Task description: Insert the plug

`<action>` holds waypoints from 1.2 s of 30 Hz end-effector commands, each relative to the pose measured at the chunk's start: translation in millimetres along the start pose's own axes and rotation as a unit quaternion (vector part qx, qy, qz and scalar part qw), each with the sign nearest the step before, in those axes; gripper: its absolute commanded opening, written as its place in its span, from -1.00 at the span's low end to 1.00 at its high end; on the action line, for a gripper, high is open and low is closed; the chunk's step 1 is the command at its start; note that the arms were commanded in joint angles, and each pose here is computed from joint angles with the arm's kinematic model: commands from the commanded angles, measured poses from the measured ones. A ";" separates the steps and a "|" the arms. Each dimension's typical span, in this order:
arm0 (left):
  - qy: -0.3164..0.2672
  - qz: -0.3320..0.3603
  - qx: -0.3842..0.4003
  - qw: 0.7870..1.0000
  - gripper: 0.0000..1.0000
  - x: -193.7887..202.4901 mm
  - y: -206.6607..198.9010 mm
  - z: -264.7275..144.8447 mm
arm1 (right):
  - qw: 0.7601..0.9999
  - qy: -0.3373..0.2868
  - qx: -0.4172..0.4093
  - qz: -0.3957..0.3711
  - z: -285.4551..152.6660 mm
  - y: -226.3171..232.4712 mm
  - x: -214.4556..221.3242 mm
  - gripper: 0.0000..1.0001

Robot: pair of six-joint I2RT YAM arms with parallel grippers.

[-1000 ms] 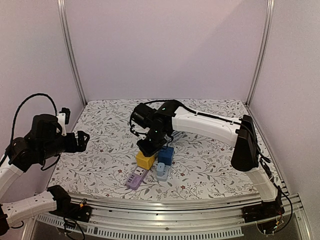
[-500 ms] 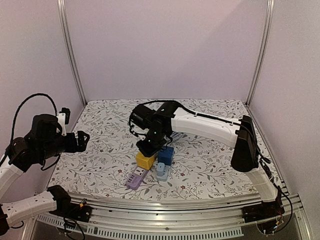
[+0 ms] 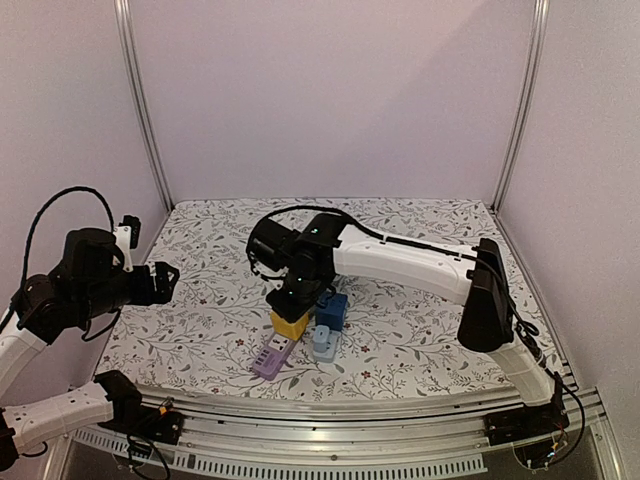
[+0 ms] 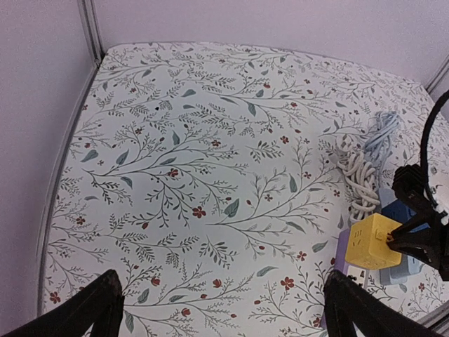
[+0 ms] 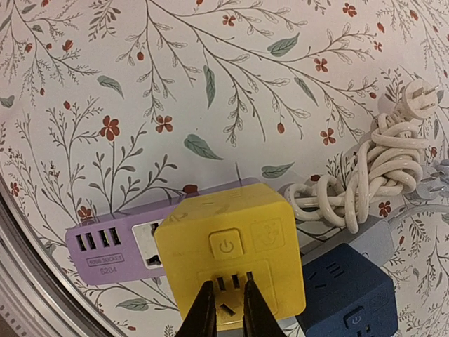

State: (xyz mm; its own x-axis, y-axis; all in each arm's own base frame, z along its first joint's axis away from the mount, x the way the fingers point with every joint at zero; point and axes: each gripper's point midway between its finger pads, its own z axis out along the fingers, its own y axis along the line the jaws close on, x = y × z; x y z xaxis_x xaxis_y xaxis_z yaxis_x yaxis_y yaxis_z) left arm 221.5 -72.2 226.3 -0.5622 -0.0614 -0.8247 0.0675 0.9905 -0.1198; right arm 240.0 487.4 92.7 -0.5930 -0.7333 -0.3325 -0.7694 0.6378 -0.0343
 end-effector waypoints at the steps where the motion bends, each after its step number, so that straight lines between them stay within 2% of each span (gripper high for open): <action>1: 0.003 0.008 0.001 1.000 0.99 2.8 -1.0 3.7 | 0.964 0.255 0.049 -0.050 88.8 -6.4 141.2 -0.74; 7: 0.003 0.008 0.001 1.000 0.99 3.1 -0.8 3.7 | 0.960 0.274 0.046 -0.043 101.4 -6.0 157.4 -0.73; 17: 0.004 0.009 0.003 1.000 0.99 3.4 -1.7 4.0 | 0.959 0.277 0.062 -0.019 102.7 -29.8 155.1 -0.73; 21: 0.003 0.009 0.003 1.000 0.99 3.2 -1.3 3.4 | 0.961 0.268 0.066 -0.012 95.1 -35.7 148.3 -0.63; 29: -0.001 0.008 0.001 1.000 0.99 1.7 -0.2 1.9 | 0.976 0.214 0.042 -0.001 71.2 -28.7 114.4 -0.46; 36: -0.009 0.006 -0.003 1.000 0.99 -0.2 2.5 -0.6 | 0.991 0.130 0.016 0.008 30.7 -19.6 62.5 -0.37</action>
State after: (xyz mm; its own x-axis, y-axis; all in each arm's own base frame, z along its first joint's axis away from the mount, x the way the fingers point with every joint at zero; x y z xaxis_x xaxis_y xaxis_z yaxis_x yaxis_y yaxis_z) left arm 221.1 -71.9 226.5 -0.5600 -0.0528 -0.8268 0.0724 0.9910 -0.1124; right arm 247.2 482.7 102.9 -0.6118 -0.7049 -0.3590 -0.7505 0.6606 -0.0181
